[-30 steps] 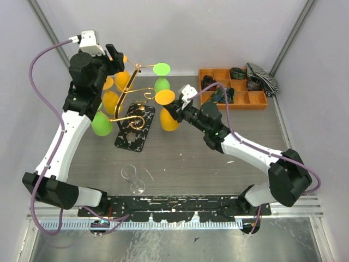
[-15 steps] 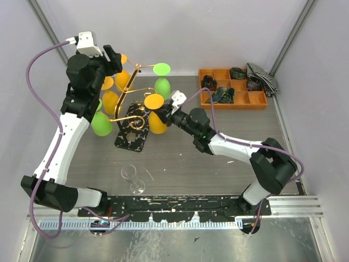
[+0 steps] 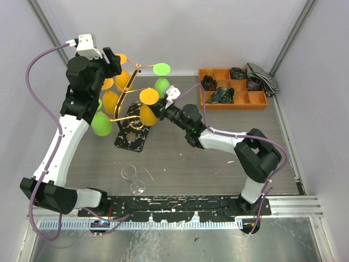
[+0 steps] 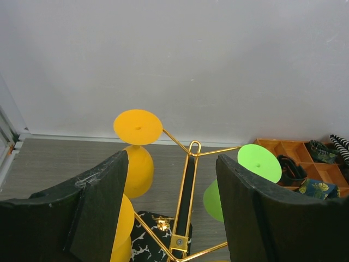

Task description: Place the wine glass upside down on the wine glass rack

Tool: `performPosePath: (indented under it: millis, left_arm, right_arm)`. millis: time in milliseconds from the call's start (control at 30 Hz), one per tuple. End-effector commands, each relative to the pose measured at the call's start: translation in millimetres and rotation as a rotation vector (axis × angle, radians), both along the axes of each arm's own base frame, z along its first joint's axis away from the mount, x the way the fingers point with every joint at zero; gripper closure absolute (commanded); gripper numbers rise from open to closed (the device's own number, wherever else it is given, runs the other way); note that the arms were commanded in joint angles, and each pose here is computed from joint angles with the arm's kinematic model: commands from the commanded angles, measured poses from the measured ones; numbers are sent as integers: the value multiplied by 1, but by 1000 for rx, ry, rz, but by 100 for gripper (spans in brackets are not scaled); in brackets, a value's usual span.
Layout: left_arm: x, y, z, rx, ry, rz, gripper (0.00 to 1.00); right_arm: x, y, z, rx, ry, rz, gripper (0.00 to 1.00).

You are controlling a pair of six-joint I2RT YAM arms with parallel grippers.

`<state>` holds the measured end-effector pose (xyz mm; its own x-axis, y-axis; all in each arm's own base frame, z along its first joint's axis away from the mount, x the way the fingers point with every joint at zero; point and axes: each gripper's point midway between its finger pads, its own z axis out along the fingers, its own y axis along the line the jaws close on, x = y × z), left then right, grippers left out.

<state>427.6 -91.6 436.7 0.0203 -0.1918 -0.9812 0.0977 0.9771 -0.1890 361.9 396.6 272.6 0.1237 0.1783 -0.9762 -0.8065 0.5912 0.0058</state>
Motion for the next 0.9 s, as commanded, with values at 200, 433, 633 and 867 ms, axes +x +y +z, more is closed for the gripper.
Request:
performPosePath:
  millis: [200,433,633,867]
  left_arm:
    - [-7,10,7,15,-27,21,27]
    - [-6,13,4,19,-24,27,27]
    - [-2,11,3,17,-23,20,27]
    - [1,10,0,17,-19,14,27]
  right_arm:
    - [15,24,40,96,-69,28,99]
    - [29,23,37,100,-58,-30,99]
    - [47,21,39,116,-59,-107,99]
    - [61,10,39,123,-65,-201,99]
